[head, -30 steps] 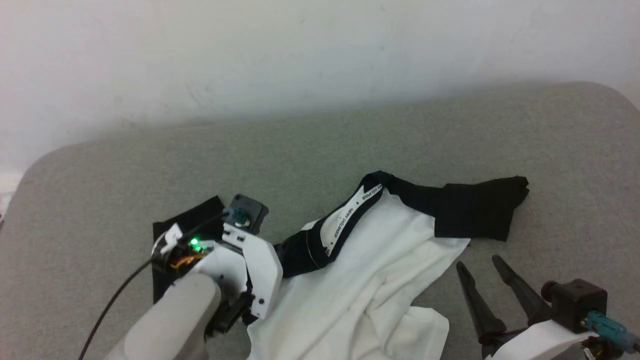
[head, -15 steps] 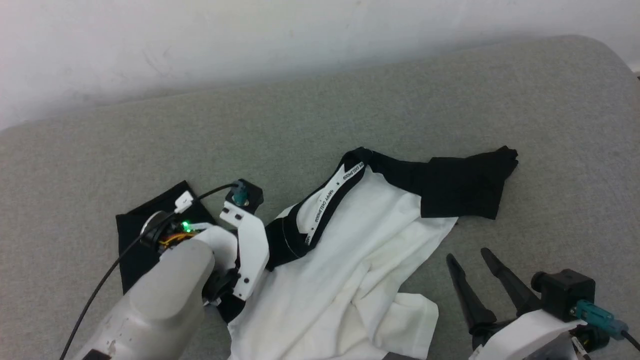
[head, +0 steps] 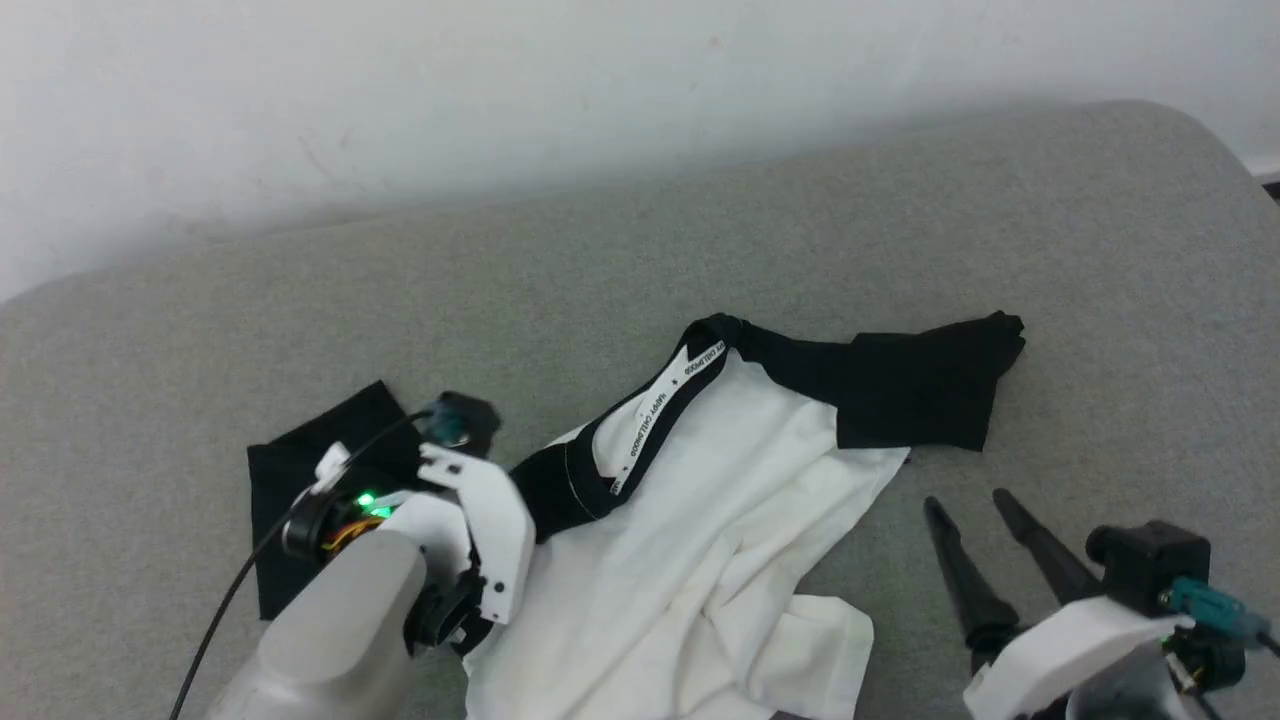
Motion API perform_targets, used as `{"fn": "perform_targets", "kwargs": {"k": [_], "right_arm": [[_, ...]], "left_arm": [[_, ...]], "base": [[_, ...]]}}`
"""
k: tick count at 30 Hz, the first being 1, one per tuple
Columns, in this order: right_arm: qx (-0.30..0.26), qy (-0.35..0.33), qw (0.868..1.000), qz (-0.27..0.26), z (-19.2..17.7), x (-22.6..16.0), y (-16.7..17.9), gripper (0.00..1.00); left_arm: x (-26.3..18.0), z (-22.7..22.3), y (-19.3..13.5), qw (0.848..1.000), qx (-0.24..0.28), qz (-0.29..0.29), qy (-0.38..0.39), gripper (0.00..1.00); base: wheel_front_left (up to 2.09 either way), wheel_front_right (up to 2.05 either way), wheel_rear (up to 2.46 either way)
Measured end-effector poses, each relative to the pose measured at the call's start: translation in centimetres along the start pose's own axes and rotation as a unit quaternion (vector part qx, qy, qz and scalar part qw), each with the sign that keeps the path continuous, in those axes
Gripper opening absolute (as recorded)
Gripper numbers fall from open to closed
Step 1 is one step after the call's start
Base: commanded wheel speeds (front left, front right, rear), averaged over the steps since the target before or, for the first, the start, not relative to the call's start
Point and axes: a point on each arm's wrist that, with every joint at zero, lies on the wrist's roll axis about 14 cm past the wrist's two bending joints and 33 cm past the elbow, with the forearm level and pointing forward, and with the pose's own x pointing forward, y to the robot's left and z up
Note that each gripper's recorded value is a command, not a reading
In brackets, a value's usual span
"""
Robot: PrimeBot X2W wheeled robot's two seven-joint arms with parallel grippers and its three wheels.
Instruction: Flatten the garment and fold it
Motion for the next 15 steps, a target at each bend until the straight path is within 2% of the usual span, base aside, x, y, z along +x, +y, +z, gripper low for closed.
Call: {"fn": "perform_targets", "kwargs": {"k": [4,8,12,15], "right_arm": [[-0.02,-0.008,1.0,0.002,1.2,1.2,-0.8,1.0],[-0.038,0.013,0.999,0.018,2.5,4.4,-1.2,1.0],[-0.058,0.078,0.995,0.035,2.4,8.2,-1.2,1.0],[-0.076,0.142,0.986,0.048,1.8,10.8,-0.8,1.0]], "left_arm": [[-1.6,1.3,1.5,0.996,-0.038,0.033,-0.072,0.0],[-2.9,3.5,1.9,0.989,-0.054,0.043,-0.129,0.0],[-3.4,4.7,1.7,0.985,-0.058,0.038,-0.156,0.0],[-3.3,5.1,1.4,0.984,-0.062,0.03,-0.163,0.0]], "base": [[0.0,0.0,0.0],[0.0,0.0,0.0],[0.0,0.0,0.0],[0.0,0.0,0.0]]}}
